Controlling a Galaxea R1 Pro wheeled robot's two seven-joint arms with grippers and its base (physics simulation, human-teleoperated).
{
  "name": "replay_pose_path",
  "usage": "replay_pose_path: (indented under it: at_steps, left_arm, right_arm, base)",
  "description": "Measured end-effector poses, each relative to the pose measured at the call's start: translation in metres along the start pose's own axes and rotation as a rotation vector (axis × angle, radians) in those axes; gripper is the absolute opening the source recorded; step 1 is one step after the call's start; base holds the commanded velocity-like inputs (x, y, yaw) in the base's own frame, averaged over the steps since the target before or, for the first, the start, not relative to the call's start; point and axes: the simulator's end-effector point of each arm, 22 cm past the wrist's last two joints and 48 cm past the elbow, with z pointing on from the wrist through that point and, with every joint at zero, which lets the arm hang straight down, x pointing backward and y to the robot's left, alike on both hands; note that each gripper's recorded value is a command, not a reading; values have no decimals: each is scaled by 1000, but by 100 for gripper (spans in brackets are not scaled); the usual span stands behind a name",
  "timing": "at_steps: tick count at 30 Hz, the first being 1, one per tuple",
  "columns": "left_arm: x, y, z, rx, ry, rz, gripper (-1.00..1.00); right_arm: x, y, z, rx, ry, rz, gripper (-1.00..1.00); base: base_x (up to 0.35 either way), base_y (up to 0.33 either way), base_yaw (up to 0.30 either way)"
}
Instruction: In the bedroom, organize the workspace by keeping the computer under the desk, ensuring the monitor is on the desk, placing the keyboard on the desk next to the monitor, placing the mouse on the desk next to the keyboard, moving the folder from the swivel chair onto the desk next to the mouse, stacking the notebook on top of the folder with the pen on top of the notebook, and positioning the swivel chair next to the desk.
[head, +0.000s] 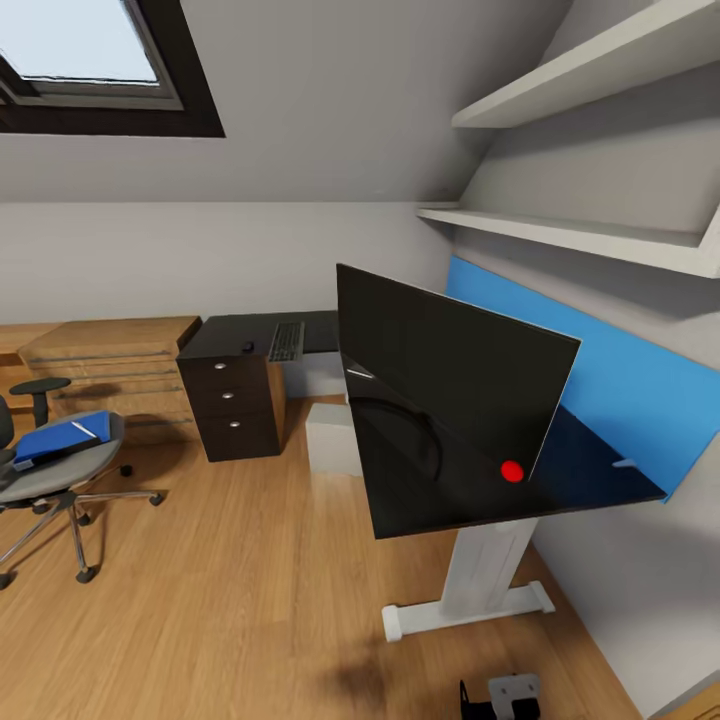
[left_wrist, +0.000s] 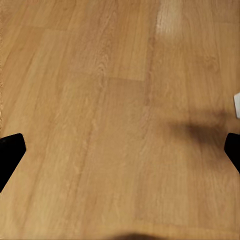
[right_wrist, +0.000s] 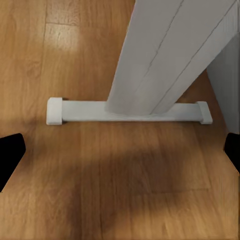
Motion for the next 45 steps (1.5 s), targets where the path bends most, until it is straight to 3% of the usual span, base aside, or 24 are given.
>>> replay_pose_path:
  at_steps: [4,8,17,22,29,31,38,45]
  left_arm:
    - [-3,1,-4,-4,8,0,100]
    - [-6,2,-8,-6,16,0,100]
    - [-14,2,-17,-6,19,1,100]
    - [-19,2,-22,-5,20,1,100]
    - [-26,1,-29,-4,21,1,100]
    - [-27,1,-31,-4,21,2,100]
    - [-34,1,-37,-4,21,2,100]
    - [-39,1,-44,-4,22,2,100]
  right_arm:
    - [-3,-20,-3,43,-2,36,100]
    - [-11,-60,-4,133,-28,135,100]
    - [-45,-91,-5,167,-100,235,100]
    - [-84,-111,3,183,-152,297,100]
    - [-120,-131,13,163,-101,318,100]
    - [-130,-148,14,177,-93,331,100]
    - [-175,-194,11,225,-94,450,100]
    - [-196,-238,0,267,-109,465,100]
  base:
    - [0,0,0]
    - [0,0,0]
    - [0,0,0]
    - [0,0,0]
    - [0,0,0]
    - [0,0,0]
    - [0,0,0]
    - [0,0,0]
